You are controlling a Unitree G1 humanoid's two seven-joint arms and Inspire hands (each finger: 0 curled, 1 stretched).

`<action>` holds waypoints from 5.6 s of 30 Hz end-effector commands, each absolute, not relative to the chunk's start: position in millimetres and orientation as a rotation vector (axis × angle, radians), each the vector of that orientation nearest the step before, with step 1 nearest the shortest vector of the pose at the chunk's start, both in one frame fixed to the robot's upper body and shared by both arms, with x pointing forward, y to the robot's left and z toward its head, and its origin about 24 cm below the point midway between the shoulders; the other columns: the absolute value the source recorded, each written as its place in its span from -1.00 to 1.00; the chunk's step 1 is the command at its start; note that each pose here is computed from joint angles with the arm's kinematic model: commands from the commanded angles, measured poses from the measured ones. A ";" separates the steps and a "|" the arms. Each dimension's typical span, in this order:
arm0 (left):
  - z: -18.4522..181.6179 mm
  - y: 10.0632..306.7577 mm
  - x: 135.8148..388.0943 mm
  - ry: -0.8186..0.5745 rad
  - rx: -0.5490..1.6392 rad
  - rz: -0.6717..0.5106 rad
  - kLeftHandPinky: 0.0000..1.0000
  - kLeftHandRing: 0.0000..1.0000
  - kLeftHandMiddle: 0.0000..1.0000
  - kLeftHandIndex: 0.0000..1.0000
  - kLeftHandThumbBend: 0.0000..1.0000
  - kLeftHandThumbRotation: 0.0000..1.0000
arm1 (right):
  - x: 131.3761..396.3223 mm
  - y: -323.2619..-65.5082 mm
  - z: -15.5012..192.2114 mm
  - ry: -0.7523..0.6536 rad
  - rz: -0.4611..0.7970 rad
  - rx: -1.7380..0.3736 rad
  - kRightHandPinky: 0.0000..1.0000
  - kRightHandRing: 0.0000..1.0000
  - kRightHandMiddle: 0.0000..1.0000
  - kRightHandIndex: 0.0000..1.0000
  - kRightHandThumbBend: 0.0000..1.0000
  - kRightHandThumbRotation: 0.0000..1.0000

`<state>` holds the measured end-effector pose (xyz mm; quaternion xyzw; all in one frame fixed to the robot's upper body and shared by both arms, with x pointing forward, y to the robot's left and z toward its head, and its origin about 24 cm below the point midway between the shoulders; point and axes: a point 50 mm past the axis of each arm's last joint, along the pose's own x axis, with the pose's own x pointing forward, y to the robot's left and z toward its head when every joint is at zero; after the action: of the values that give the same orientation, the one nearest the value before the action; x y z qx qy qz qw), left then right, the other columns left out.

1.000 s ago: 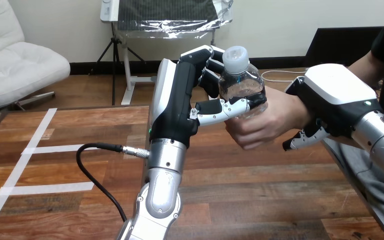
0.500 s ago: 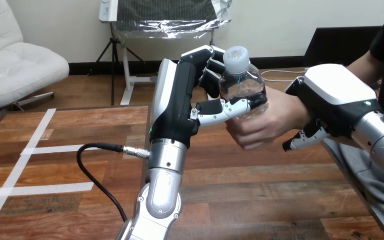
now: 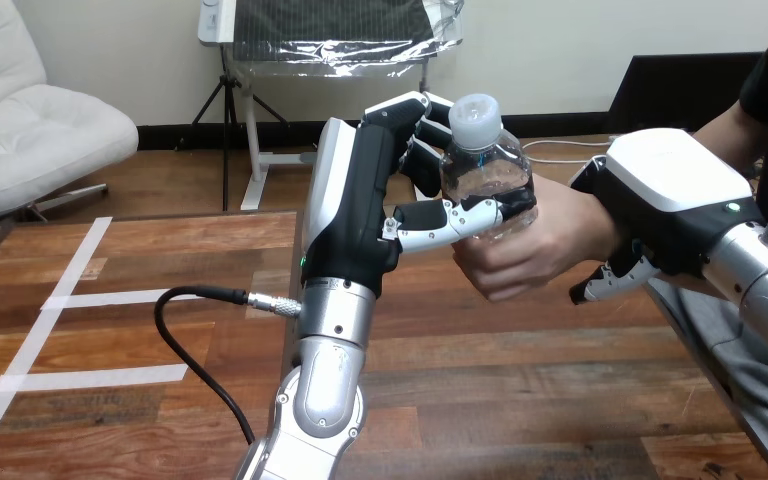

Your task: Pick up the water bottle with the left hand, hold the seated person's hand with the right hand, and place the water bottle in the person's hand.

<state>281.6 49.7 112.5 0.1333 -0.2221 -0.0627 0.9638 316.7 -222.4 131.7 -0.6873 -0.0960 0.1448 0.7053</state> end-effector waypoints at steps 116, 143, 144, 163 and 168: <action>94.7 102.2 179.5 -0.557 -0.013 0.083 0.22 0.38 0.49 0.55 -0.11 -0.40 | 222.0 -179.6 123.9 -0.524 0.113 -0.671 0.63 0.79 0.79 0.64 -0.53 -0.69; 84.2 111.0 159.4 -0.509 0.024 0.170 0.13 0.29 0.43 0.44 -0.14 -0.65 | 212.5 -174.7 107.1 -0.486 0.142 -0.571 0.74 0.85 0.84 0.70 -0.61 -0.95; 84.0 111.2 159.0 -0.507 0.028 0.173 0.13 0.29 0.43 0.44 -0.14 -0.65 | 212.3 -174.5 106.7 -0.486 0.143 -0.570 0.74 0.85 0.84 0.70 -0.61 -0.95; 81.2 110.3 155.5 -0.482 0.035 0.189 0.12 0.28 0.43 0.43 -0.11 -0.76 | 213.1 -173.9 107.6 -0.467 0.167 -0.581 0.71 0.80 0.82 0.68 -0.56 -1.00; 80.8 109.9 155.4 -0.481 0.033 0.187 0.13 0.29 0.43 0.43 -0.10 -0.77 | 213.8 -174.0 108.0 -0.474 0.170 -0.585 0.70 0.80 0.82 0.68 -0.54 -1.00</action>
<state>152.6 119.7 68.1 0.0553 -0.2140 0.0690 0.9728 208.6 -178.1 97.4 -0.2864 -0.2037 0.0831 0.9325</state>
